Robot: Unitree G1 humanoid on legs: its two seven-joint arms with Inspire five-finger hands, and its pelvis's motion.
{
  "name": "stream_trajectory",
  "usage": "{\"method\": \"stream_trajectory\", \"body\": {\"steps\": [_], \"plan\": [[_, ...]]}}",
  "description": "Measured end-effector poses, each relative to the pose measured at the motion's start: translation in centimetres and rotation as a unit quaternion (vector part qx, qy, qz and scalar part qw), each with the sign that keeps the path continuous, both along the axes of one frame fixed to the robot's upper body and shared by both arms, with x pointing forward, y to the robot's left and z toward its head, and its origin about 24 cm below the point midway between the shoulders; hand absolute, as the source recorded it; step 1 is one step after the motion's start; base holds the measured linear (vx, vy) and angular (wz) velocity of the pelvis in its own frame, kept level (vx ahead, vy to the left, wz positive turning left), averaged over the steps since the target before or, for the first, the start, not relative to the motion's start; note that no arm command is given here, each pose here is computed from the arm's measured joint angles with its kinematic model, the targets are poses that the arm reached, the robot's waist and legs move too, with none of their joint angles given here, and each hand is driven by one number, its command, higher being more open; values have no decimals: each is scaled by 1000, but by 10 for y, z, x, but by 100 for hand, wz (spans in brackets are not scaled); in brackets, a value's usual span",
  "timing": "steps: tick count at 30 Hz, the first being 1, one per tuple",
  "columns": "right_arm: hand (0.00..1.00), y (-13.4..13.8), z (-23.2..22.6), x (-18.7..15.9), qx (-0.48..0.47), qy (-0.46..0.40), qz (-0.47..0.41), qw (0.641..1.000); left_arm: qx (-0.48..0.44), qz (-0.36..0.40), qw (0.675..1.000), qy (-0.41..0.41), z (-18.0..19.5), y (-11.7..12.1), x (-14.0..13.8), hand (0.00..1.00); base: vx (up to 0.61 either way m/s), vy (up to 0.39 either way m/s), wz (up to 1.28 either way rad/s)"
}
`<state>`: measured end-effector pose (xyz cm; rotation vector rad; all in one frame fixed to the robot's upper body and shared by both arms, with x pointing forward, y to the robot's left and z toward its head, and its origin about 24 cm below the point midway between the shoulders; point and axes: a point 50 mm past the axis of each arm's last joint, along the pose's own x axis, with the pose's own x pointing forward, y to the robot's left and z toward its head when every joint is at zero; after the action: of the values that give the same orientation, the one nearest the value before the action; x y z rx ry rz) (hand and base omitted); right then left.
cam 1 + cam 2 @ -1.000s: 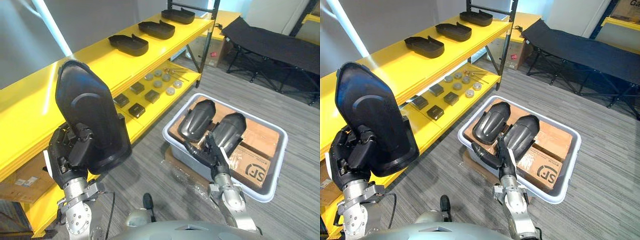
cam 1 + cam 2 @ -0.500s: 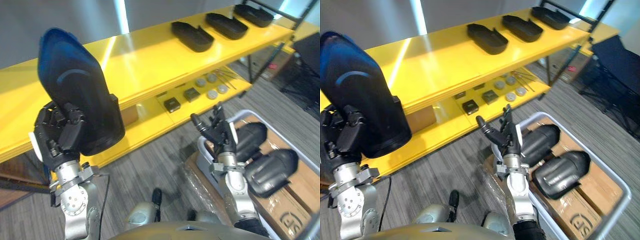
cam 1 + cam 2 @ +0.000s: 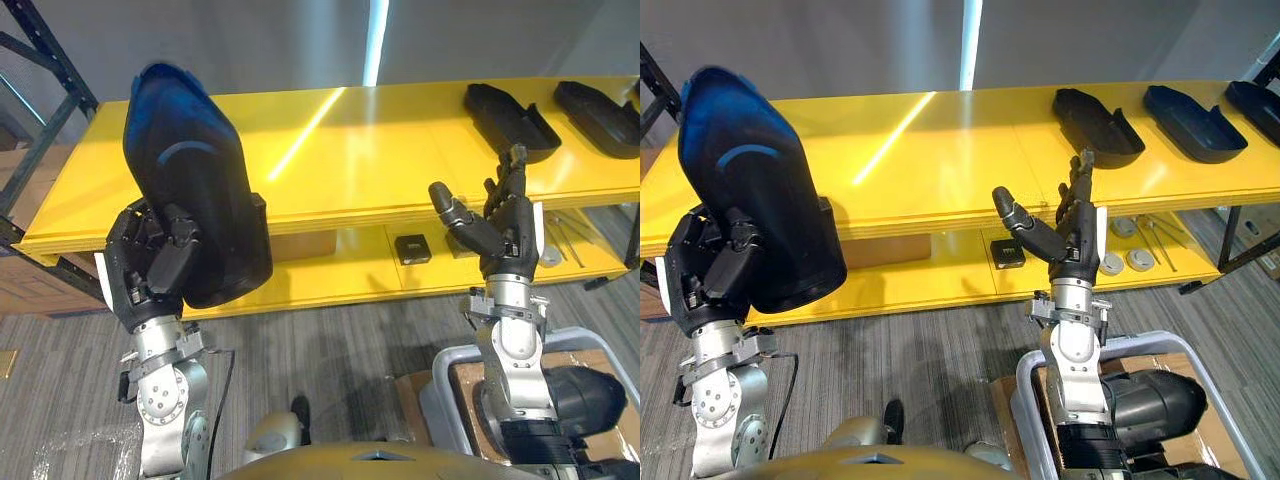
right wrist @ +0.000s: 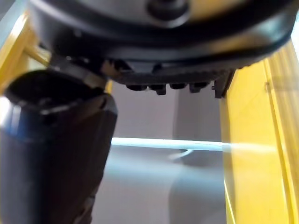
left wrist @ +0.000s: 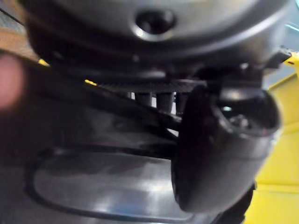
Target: Walk over and take three plastic housings, then place them on the shelf
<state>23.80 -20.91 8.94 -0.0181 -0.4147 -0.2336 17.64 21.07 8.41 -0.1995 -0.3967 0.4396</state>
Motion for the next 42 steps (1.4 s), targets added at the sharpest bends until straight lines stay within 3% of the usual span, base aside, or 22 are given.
{"method": "stream_trajectory", "body": {"steps": [14,21,26,31,35,42], "plan": [[100,3,-18,-24,56,14,-28,998,4,-50,999,3,-2,-14,2,0,-32,2,-19],[100,-8,-12,-40,73,-17,-16,997,78,-28,997,-7,9,-11,8,0,-15,71,-34],[100,-6,-5,-44,64,-40,0,997,66,-64,996,-15,9,-27,14,0,147,364,-60],[100,25,-20,-37,115,-13,31,993,26,-95,995,6,5,-24,18,0,136,363,-51],[100,50,-18,-30,106,-15,64,992,7,-71,997,24,4,-5,18,0,33,136,-53],[100,38,-37,-34,49,49,57,996,-52,-73,996,-19,21,-6,32,0,-56,-50,-11]]}}
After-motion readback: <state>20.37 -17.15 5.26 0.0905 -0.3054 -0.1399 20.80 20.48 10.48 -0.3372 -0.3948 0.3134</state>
